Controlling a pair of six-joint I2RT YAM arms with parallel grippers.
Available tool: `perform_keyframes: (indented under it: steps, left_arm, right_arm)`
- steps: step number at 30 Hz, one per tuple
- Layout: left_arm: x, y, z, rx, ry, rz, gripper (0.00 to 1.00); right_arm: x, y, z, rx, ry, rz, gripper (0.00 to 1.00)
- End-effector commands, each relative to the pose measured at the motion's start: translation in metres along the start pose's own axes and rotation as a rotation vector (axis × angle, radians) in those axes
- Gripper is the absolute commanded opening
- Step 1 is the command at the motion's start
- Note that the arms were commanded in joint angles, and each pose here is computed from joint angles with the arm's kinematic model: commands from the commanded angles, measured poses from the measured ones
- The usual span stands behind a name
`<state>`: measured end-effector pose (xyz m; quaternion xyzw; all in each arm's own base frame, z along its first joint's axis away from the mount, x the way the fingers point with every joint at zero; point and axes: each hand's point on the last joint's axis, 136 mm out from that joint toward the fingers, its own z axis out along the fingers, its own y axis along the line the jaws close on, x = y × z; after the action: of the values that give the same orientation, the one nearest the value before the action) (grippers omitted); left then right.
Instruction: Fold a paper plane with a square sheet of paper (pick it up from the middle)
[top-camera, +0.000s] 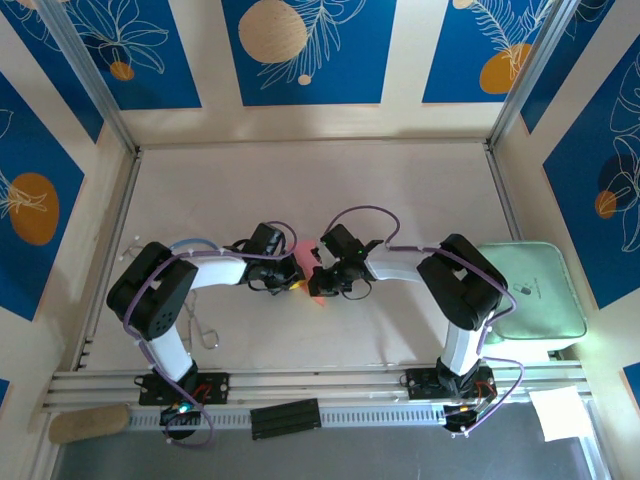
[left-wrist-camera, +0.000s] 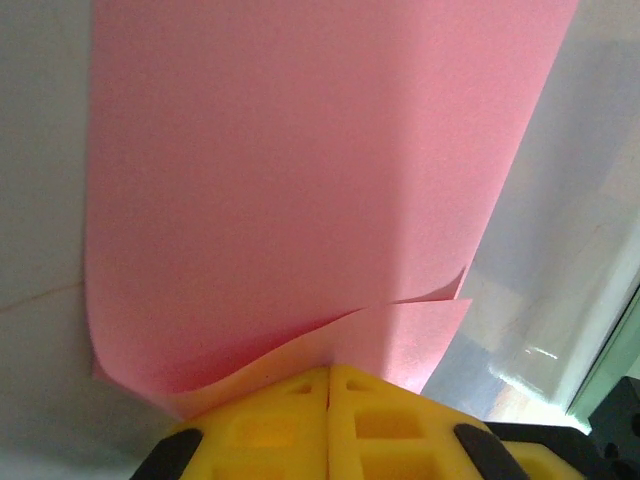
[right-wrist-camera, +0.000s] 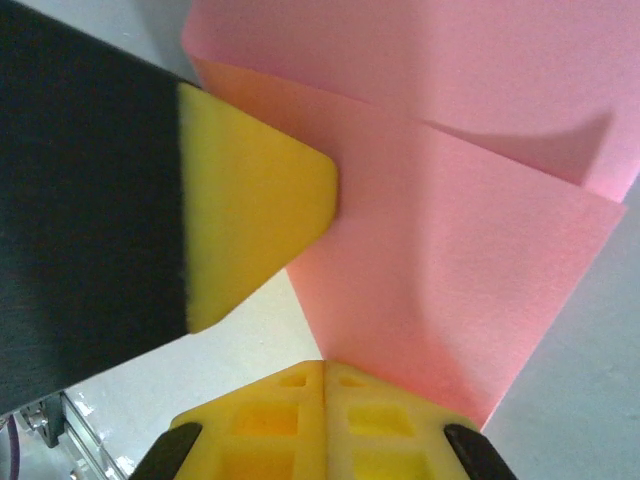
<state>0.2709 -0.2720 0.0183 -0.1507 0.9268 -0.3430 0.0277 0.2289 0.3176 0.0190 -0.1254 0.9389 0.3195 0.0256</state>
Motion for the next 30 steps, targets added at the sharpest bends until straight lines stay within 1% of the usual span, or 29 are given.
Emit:
perform_keyframes:
  steps: [1,10,17,26,30]
  left_arm:
    - [0.008,0.029,0.008,-0.097,0.016,-0.043,0.08]
    - [0.008,0.032,0.009,-0.107,0.012,-0.047,0.07]
    - [0.008,0.041,0.008,-0.141,0.005,-0.045,0.06]
    - [0.009,0.045,0.011,-0.146,0.010,-0.046,0.05]
    - [0.008,0.044,0.011,-0.143,0.013,-0.044,0.05]
  right_arm:
    - [0.006,-0.009,0.004,0.026,0.036,0.017,0.06]
    - [0.016,-0.012,0.004,0.029,0.066,0.029,0.06]
    - [0.030,-0.012,-0.008,0.026,0.084,0.023,0.06]
    - [0.057,-0.028,-0.012,0.056,0.124,0.060,0.06]
    - [0.060,-0.035,-0.009,0.080,0.133,0.067,0.06]
